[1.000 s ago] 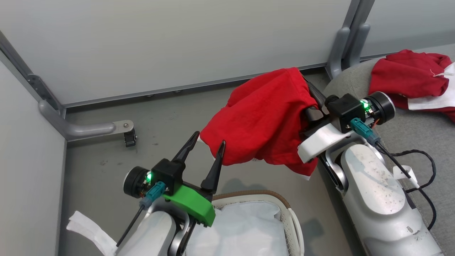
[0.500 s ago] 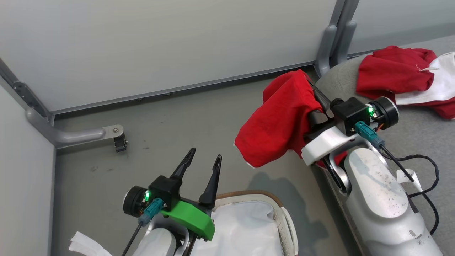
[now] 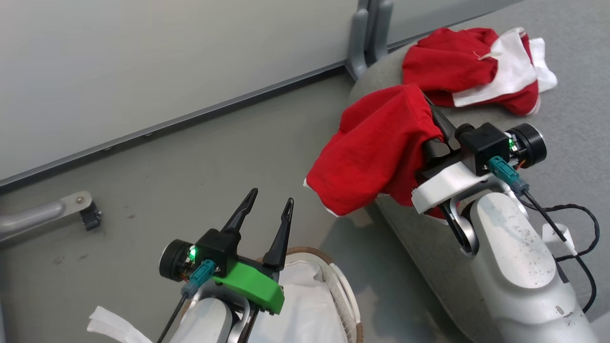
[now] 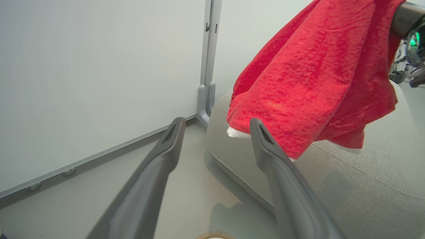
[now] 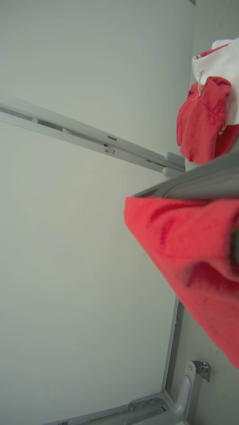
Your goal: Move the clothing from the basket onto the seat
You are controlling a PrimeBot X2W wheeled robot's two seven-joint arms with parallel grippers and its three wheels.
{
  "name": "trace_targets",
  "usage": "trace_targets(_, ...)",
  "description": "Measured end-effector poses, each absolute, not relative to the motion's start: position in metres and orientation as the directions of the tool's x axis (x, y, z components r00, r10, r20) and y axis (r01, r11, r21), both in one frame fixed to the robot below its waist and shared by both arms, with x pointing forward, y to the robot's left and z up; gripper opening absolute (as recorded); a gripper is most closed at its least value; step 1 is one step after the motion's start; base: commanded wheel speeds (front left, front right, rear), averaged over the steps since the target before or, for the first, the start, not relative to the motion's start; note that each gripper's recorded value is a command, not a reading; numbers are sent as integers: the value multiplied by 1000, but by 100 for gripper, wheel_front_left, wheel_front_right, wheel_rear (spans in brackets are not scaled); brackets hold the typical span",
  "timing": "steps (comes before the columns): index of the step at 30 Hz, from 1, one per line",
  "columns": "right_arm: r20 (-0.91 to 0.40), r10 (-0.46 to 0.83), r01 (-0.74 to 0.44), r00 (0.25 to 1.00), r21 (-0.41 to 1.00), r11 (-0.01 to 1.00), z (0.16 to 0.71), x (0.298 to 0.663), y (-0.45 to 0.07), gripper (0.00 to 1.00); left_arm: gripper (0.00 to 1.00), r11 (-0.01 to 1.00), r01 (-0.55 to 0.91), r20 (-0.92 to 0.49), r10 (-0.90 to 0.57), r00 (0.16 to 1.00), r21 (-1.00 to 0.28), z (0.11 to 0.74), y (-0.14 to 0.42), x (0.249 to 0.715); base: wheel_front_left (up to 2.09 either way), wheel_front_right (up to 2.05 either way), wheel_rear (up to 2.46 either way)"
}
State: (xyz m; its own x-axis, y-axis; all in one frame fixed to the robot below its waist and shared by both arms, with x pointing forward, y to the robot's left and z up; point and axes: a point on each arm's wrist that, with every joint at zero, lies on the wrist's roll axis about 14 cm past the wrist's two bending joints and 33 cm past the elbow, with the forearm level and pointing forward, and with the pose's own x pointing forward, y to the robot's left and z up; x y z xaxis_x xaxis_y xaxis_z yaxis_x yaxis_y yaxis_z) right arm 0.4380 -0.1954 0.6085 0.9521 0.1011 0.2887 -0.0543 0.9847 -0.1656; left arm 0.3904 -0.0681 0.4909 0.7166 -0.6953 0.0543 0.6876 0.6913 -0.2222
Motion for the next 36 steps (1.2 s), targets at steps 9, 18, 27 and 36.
trace_targets(9,255,-63,108,965,-166,980,598,413,-257,0,100,574,785,38,-801,597,-234,476,-120,384,0,0,0)
trace_targets(18,199,-184,219,963,-173,960,578,395,-297,0,100,496,824,9,-855,518,-274,455,-148,376,0,0,0)
trace_targets(27,325,-243,342,914,-294,893,634,426,-336,0,100,546,789,-15,-825,565,-282,437,-131,401,0,0,0)
trace_targets(36,509,-244,483,825,-414,771,733,473,-384,0,100,631,731,-20,-761,649,-259,422,-100,441,0,0,0)
